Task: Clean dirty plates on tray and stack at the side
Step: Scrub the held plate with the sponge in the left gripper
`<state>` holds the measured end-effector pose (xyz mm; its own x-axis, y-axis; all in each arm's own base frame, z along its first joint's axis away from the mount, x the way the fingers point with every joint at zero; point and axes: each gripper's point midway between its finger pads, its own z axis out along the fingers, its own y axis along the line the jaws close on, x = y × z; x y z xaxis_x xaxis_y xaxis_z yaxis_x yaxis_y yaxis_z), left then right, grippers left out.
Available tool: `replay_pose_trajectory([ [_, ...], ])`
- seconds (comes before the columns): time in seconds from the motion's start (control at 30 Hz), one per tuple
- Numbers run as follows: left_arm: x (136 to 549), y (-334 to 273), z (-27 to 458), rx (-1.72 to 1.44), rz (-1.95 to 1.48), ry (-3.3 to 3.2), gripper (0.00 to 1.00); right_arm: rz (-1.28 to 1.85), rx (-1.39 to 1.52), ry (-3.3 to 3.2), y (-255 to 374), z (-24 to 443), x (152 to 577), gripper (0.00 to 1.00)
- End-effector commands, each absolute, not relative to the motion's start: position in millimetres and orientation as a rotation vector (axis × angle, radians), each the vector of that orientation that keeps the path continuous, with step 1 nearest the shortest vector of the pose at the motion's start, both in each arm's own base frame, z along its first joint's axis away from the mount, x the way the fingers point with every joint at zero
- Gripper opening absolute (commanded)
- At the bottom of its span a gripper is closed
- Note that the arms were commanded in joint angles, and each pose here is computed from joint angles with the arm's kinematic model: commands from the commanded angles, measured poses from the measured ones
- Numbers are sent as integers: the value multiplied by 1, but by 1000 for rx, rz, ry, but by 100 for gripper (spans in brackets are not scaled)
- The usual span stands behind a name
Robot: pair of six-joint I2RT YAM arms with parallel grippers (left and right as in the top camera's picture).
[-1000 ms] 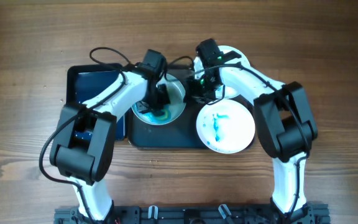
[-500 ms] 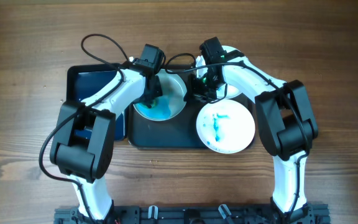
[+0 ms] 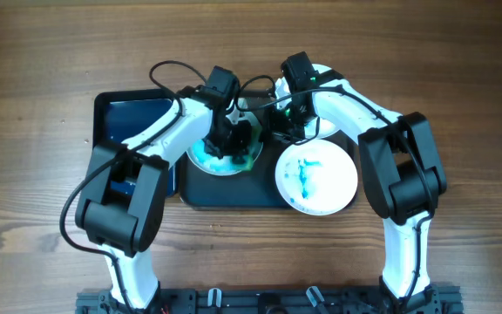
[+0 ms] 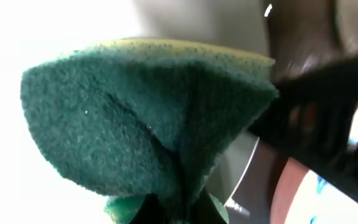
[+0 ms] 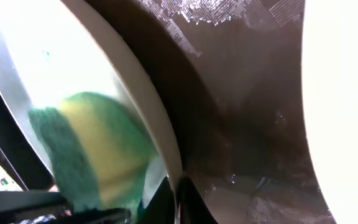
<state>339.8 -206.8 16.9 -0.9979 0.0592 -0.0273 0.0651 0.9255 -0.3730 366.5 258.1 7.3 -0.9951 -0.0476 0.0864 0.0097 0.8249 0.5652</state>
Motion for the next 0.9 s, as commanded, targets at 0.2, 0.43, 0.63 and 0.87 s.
replay_pose_trajectory([
  [0.2,415,-102,16,-480,157,2718,4,-836,43,-2905,253,-12,363,4],
  [0.43,344,-155,2,-240,-253,3120,4,-838,45,-2906,253,-12,363,4],
  [0.63,321,-215,25,236,-864,3101,4,-839,44,-2906,253,-12,364,4],
  [0.87,381,-138,4,-262,-137,2962,4,-838,44,-2906,253,-12,364,4],
])
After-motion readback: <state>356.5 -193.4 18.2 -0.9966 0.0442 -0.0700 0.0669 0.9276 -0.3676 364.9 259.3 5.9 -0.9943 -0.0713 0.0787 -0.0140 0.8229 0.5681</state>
